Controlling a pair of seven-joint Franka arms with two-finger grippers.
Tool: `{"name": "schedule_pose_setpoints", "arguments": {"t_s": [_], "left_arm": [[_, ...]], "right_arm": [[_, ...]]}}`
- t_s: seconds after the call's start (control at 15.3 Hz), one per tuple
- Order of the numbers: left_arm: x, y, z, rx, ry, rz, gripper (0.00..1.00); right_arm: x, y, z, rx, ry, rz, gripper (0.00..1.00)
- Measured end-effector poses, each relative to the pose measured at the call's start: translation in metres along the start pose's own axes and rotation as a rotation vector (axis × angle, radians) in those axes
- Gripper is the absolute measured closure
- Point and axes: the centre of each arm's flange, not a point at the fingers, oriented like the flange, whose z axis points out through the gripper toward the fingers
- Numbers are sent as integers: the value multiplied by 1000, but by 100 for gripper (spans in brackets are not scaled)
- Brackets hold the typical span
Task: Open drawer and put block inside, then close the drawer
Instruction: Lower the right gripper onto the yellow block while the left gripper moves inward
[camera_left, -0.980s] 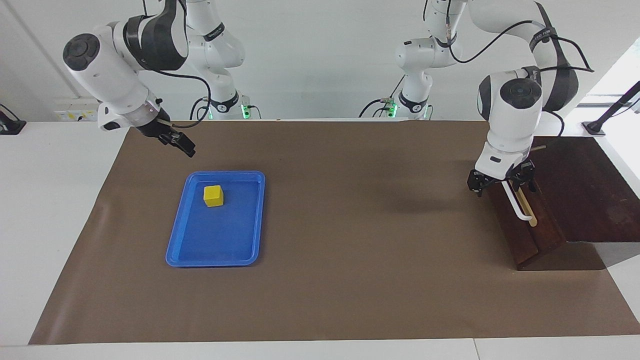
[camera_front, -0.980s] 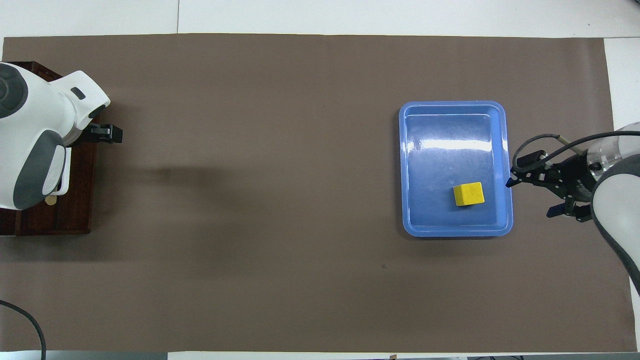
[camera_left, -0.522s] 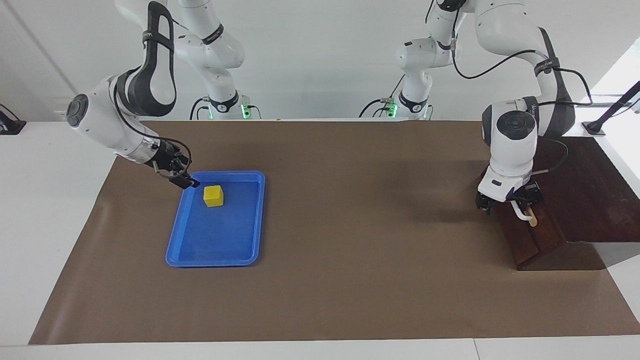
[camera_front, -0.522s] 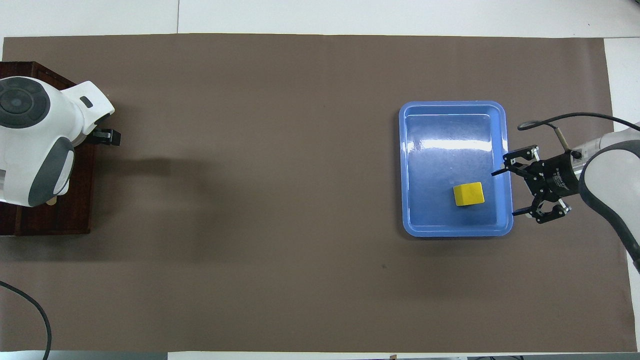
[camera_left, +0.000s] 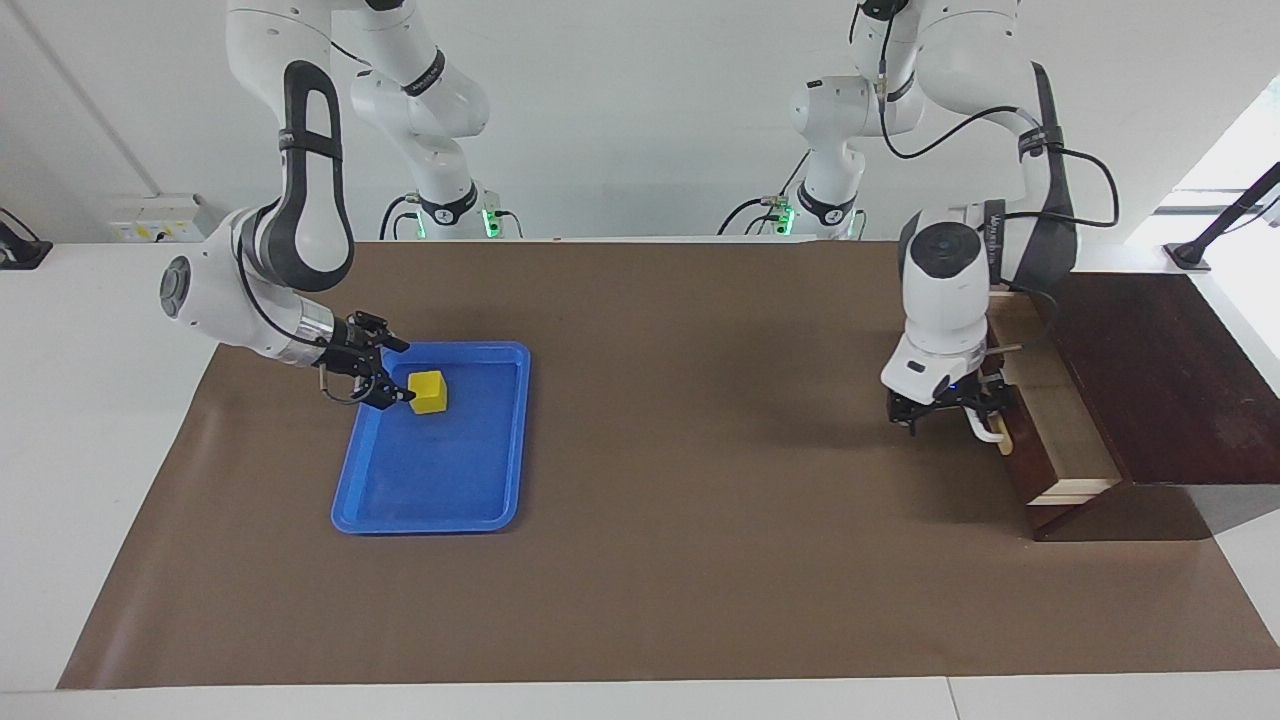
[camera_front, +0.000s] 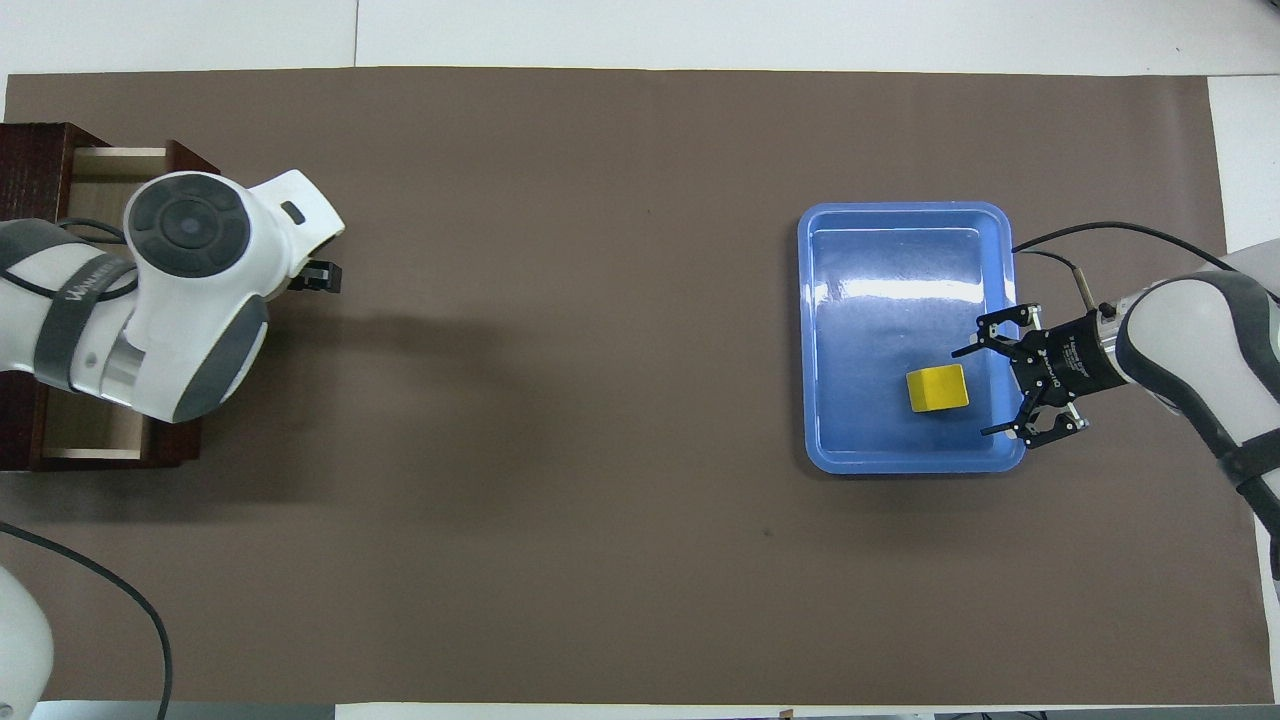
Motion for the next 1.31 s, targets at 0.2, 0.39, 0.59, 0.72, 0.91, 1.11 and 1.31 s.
{"name": "schedule_pose_setpoints", "arguments": {"t_s": [0.2,0.39,0.59,0.72,0.91,1.11,1.31], "left_arm": [[-7,34,-15,9,-7,-20,0],[-7,34,-18,13,-13,-27,0],[3,25,-45,-43,-67,-111,0],[16,8,-89,-100,-108,-189,0],[18,-17,-156,-174,-167,-300,0],[-7,-19,-220,-257,-249,-487,0],[-48,23,-277,-239,-302,-614,0]], "right_arm": [[9,-6,-7,26,-11,16,0],[9,-11,-8,40,-25,19,0],[13,-11,1,25,-35,27,0],[14,-11,4,27,-48,35,0],[14,-10,9,27,-67,45,0],[14,-7,15,15,-73,46,0],[15,-4,20,6,-77,48,0]]}}
